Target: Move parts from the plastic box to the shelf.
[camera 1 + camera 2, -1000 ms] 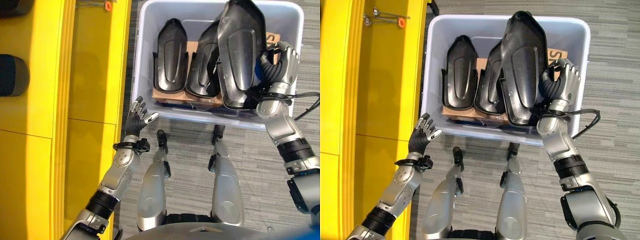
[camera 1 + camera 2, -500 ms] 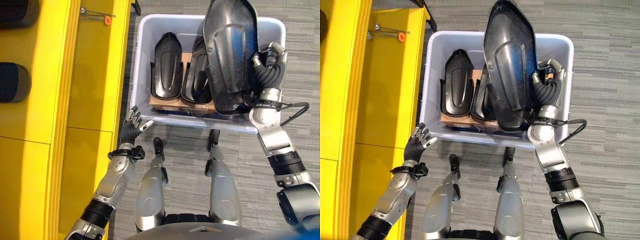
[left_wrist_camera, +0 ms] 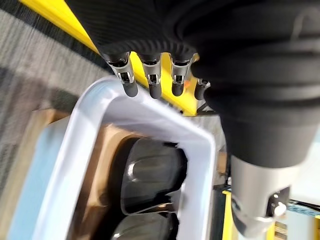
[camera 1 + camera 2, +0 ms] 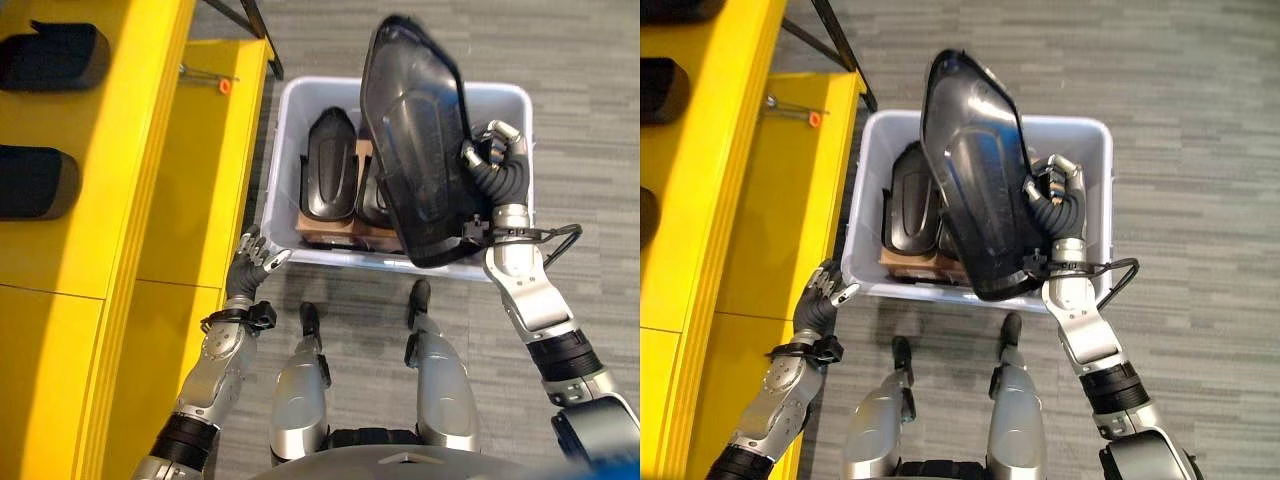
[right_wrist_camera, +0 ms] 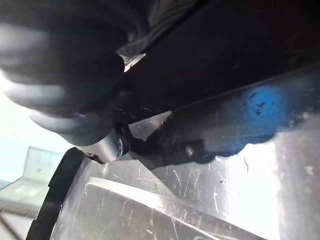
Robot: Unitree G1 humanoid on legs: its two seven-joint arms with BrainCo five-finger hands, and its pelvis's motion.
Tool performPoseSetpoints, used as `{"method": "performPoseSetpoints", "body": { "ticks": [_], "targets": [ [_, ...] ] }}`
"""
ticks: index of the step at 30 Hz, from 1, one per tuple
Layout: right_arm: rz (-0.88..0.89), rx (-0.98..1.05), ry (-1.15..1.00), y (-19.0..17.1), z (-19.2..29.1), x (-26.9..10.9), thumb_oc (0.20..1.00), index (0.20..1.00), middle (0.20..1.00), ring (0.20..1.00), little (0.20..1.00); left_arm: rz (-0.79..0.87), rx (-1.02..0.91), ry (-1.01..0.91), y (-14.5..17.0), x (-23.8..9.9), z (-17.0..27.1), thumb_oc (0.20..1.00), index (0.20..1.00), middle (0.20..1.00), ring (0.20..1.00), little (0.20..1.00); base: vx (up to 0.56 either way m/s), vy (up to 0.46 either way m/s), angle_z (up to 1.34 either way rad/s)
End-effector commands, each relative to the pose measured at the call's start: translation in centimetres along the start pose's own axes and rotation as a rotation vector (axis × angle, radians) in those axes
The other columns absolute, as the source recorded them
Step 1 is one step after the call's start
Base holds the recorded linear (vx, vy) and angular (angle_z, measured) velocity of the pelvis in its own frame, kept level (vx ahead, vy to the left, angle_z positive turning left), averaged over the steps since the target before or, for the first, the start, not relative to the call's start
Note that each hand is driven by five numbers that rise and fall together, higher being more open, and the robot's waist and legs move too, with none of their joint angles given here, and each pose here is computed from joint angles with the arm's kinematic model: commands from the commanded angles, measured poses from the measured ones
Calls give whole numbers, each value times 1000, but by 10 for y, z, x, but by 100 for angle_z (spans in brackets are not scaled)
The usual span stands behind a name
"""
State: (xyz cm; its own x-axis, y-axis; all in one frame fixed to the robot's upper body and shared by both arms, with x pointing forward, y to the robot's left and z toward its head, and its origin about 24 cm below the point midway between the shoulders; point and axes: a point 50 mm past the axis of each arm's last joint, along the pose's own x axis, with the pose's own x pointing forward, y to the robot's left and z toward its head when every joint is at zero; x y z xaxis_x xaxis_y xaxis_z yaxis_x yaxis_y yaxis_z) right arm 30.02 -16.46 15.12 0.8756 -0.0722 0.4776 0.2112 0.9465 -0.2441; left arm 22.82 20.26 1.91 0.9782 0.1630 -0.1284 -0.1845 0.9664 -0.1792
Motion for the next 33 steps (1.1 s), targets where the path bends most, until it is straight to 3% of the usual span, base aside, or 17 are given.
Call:
{"method": "performPoseSetpoints", "body": {
  "ticks": [1, 7, 15, 23, 33],
  "targets": [
    [3, 111, -132, 3, 25, -2, 200, 200, 200, 200, 200, 12, 32, -25, 9, -12, 1, 1000, 1000, 1000, 1000, 1000, -21, -189, 0],
    [70, 155, -128, 17, 27, 1, 200, 200, 200, 200, 200, 24, -11, 28, 11, -19, -11, 1000, 1000, 1000, 1000, 1000, -46, -180, 3],
    [-7, 76, -92, -5, 14, -5, 200, 200, 200, 200, 200, -34, 4, 46, 0, -13, -15, 1000, 1000, 1000, 1000, 1000, -66, -91, 72],
    [-51, 56, -8, -19, -2, -21, 200, 200, 200, 200, 200, -54, 30, 30, -2, -11, -11, 1000, 1000, 1000, 1000, 1000, 67, 187, 82],
    [-51, 56, 19, -16, -5, -25, 200, 200, 200, 200, 200, -11, 69, 18, 14, -17, -7, 1000, 1000, 1000, 1000, 1000, 42, 172, 15]
  ]
}}
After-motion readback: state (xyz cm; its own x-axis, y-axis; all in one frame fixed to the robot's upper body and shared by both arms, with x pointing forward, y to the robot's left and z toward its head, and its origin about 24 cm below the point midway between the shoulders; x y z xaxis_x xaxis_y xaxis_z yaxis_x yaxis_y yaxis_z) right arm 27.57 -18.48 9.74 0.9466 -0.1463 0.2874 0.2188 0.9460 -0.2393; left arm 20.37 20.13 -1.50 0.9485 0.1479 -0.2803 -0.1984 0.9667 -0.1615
